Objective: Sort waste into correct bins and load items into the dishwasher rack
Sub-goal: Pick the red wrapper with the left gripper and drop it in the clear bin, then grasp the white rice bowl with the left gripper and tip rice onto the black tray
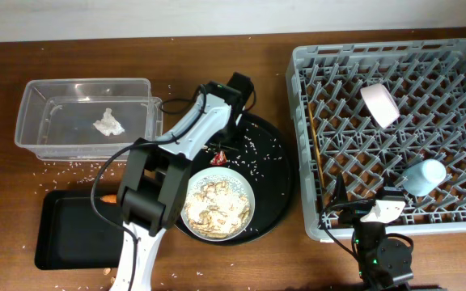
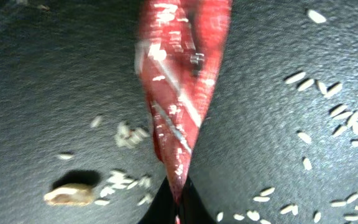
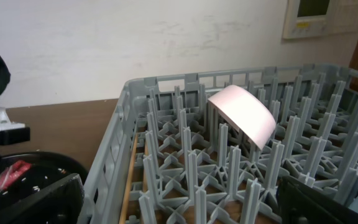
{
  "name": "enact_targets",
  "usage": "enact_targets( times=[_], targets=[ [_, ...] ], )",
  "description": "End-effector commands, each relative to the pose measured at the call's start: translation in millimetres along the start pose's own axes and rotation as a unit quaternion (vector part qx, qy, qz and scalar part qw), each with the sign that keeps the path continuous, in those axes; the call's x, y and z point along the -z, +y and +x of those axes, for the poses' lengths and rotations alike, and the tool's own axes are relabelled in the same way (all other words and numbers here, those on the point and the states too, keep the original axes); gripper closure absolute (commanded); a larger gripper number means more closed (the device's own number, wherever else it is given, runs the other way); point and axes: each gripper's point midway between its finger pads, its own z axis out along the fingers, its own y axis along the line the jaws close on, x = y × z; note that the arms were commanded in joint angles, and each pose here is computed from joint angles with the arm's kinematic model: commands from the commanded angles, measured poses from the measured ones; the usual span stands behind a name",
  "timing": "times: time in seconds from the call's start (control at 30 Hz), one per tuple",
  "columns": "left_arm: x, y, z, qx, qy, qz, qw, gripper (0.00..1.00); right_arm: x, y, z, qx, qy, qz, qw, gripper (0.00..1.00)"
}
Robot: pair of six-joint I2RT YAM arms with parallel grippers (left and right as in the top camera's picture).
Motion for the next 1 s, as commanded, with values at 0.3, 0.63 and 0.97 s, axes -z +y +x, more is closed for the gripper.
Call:
enact_targets(
  times=[0.3,0.63,0.97],
  targets=[
    [104.6,261.5,44.3,0.366,-0.024,-0.073,0.927,0.6,-0.2,-1.0,3.1,0.003,0.002,0.002,1.0,0.02],
    [195.5,100.1,48.2,0.138,-0.086,-0.012,0.987,0.29,-0.2,-1.0,3.1,0.003,0.002,0.002,1.0,0.02],
    [45.4,-104.2,162.8,-0.177,0.024,0.002,0.984,0.44,-0.2,-1.0,3.1,0.003,0.002,0.002,1.0,0.02]
  ],
)
